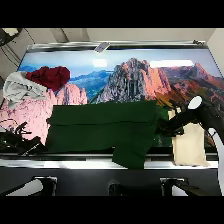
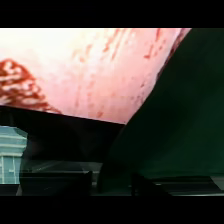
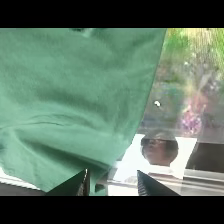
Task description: Fold the shirts.
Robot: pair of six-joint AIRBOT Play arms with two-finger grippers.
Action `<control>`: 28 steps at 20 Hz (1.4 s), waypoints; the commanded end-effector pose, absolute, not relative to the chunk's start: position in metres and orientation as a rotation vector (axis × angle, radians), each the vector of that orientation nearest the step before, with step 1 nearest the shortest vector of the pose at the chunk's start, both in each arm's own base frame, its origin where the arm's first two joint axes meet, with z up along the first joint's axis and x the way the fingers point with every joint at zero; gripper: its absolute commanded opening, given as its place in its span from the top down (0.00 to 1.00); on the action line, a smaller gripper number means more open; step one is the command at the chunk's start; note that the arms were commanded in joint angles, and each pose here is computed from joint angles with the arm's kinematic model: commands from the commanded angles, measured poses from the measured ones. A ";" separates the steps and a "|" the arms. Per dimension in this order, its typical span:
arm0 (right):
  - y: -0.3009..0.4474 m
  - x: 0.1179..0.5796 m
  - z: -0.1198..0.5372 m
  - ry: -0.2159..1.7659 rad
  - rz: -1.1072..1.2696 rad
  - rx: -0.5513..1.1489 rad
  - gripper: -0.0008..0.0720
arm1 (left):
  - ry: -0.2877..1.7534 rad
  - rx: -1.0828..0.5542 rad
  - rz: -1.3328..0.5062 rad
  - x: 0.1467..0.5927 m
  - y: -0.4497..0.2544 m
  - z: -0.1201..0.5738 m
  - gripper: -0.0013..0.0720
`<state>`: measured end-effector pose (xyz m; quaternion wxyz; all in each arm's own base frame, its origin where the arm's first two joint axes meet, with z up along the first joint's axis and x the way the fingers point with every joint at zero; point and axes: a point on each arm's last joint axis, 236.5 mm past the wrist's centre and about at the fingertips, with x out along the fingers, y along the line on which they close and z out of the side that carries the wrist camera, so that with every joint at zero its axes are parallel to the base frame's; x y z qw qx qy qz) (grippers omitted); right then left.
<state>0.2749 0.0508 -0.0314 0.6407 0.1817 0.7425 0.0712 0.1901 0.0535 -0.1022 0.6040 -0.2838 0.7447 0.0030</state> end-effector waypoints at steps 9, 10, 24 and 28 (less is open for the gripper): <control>0.061 0.223 -0.047 1.796 0.203 0.425 0.41 | 1.649 -0.689 0.034 0.201 0.050 -0.116 0.94; 0.070 0.211 -0.054 1.808 0.235 0.455 0.34 | 1.645 -0.692 0.032 0.202 0.050 -0.116 0.95; 0.130 0.200 -0.110 1.652 0.254 0.851 0.61 | 1.638 -0.697 0.002 0.204 0.045 -0.113 0.95; 0.128 0.214 -0.098 1.600 0.314 0.793 0.92 | 1.635 -0.688 -0.017 0.207 0.046 -0.106 0.95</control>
